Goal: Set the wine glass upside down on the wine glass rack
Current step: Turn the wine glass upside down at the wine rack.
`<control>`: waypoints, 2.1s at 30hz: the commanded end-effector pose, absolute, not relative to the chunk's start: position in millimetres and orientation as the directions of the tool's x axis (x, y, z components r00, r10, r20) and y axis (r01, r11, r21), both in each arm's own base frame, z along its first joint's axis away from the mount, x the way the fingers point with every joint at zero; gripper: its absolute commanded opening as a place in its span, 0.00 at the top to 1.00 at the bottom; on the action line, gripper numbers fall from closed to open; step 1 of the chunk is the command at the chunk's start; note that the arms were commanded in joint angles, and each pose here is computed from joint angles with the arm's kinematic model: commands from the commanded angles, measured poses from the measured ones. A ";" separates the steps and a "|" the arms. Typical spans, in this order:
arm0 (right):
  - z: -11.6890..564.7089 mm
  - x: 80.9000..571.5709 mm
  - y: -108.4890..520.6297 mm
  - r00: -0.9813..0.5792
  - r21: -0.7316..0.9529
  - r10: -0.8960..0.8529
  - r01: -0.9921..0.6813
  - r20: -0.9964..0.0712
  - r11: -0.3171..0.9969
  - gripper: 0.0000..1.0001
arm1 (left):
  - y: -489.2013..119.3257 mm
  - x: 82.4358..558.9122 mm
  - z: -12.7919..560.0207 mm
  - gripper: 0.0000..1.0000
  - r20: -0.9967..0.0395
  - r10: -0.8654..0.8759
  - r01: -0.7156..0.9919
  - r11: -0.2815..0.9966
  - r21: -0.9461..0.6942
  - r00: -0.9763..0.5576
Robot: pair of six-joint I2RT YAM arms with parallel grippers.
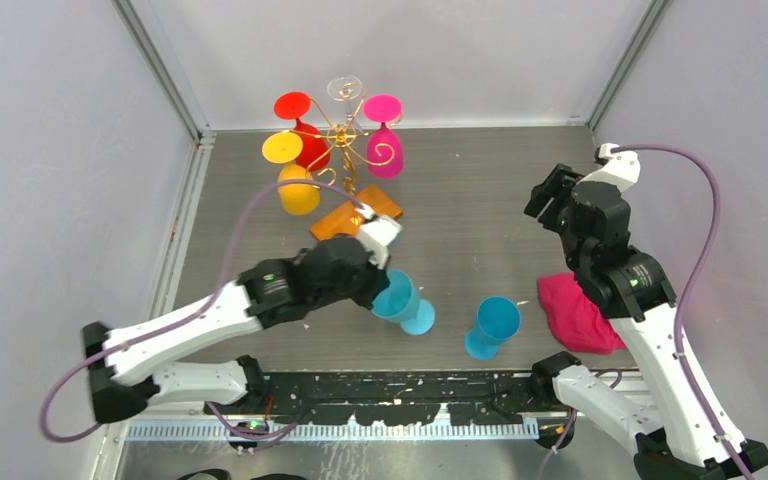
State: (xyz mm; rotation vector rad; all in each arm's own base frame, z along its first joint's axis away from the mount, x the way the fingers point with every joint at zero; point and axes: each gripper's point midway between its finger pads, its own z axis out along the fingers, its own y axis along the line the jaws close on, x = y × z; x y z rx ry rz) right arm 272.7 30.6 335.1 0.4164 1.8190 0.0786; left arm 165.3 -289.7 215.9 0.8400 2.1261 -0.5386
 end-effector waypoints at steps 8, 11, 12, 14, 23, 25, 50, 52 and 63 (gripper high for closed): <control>380.7 282.9 83.2 -0.143 0.536 0.527 -0.025 -0.838 0.844 0.34 | -235.3 171.8 404.3 0.99 -0.855 -0.464 0.615 0.610 -0.499 -0.233; 388.8 285.3 102.9 -0.165 0.585 0.566 -0.116 -0.808 0.802 0.34 | -219.3 174.1 423.8 0.99 -0.776 -0.602 0.595 0.558 -0.578 -0.190; 391.3 285.9 109.8 -0.178 0.602 0.578 -0.143 -0.797 0.786 0.34 | -215.4 174.1 428.0 0.99 -0.746 -0.642 0.594 0.533 -0.602 -0.179; 395.7 287.4 122.2 -0.202 0.632 0.599 -0.193 -0.774 0.751 0.34 | -207.0 175.9 432.0 0.99 -0.680 -0.714 0.578 0.488 -0.654 -0.166; 413.6 281.2 178.8 -0.375 0.783 0.692 -0.384 -0.617 0.489 0.34 | -176.8 186.7 413.3 0.99 -0.423 -0.899 0.503 0.315 -0.804 -0.113; 415.3 281.3 188.2 -0.414 0.813 0.708 -0.401 -0.572 0.422 0.34 | -168.8 187.2 411.6 0.99 -0.367 -0.925 0.502 0.275 -0.820 -0.094; 429.1 258.3 262.0 -0.873 0.869 0.486 -0.212 0.036 -0.446 0.38 | -167.0 203.1 364.9 0.99 -0.133 -0.989 0.460 0.089 -0.884 -0.064; 429.8 251.9 270.7 -0.889 0.865 0.456 -0.194 0.044 -0.462 0.38 | -167.5 203.3 364.7 0.99 -0.135 -0.989 0.460 0.091 -0.883 -0.063; 417.5 233.4 284.8 -0.897 0.885 0.439 -0.168 0.046 -0.435 0.39 | -162.9 200.6 369.5 0.99 -0.119 -0.991 0.479 0.077 -0.874 -0.058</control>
